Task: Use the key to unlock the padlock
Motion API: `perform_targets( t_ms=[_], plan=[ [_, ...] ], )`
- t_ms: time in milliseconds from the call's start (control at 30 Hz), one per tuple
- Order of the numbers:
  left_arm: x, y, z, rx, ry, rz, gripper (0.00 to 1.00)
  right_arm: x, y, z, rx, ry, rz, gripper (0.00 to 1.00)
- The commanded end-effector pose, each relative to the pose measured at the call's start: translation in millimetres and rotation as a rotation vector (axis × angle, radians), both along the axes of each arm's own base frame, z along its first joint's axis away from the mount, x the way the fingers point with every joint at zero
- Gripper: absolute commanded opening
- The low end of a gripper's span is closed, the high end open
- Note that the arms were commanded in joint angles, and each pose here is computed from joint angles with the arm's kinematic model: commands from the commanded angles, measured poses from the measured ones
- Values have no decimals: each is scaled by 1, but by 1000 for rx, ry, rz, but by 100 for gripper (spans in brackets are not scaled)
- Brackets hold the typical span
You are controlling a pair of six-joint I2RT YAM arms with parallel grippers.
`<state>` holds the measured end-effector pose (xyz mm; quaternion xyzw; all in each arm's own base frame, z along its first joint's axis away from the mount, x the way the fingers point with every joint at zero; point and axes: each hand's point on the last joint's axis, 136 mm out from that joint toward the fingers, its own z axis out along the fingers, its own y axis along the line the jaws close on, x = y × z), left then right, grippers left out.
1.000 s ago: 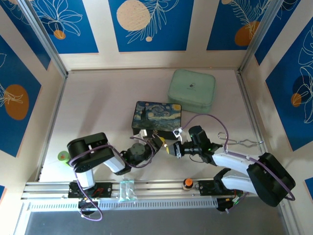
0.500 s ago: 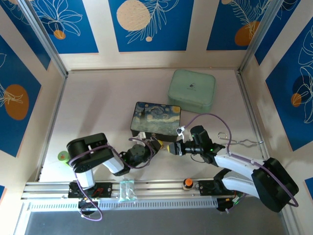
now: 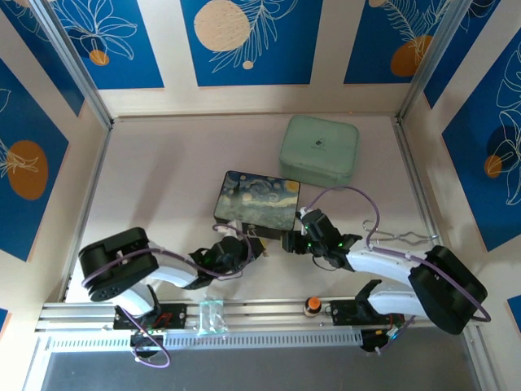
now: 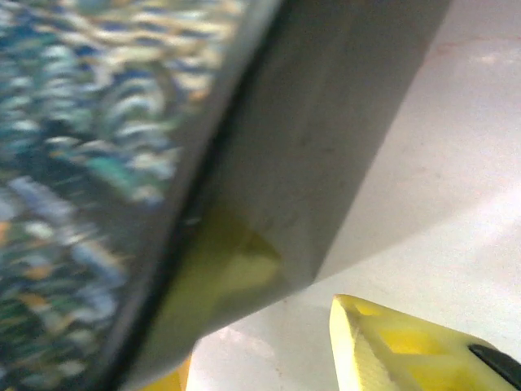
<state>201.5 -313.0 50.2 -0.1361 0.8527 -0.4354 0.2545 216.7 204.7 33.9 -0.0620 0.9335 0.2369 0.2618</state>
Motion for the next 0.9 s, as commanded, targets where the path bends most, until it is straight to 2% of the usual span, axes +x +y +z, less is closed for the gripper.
perform_targets(
  t_ms=[0,67,167,333,467,633,867],
  plan=[
    [-6,12,-13,127,23,-66,6,11,0,7,-18,-25,-65,47],
    [-7,23,-19,190,28,-76,12,11,1,8,-15,-27,-67,47],
    [-6,37,-24,286,18,-78,12,10,4,10,-2,-29,-62,47],
    [-3,48,-20,375,-21,-82,15,9,6,9,1,-30,-55,46],
    [-2,52,-21,444,-26,-100,22,7,4,8,-1,-24,-54,46],
    [-3,57,-26,475,-28,-104,25,6,5,8,4,-20,-56,46],
    [-2,56,-25,488,-50,-114,22,5,3,5,-6,-18,-52,45]
  ],
)
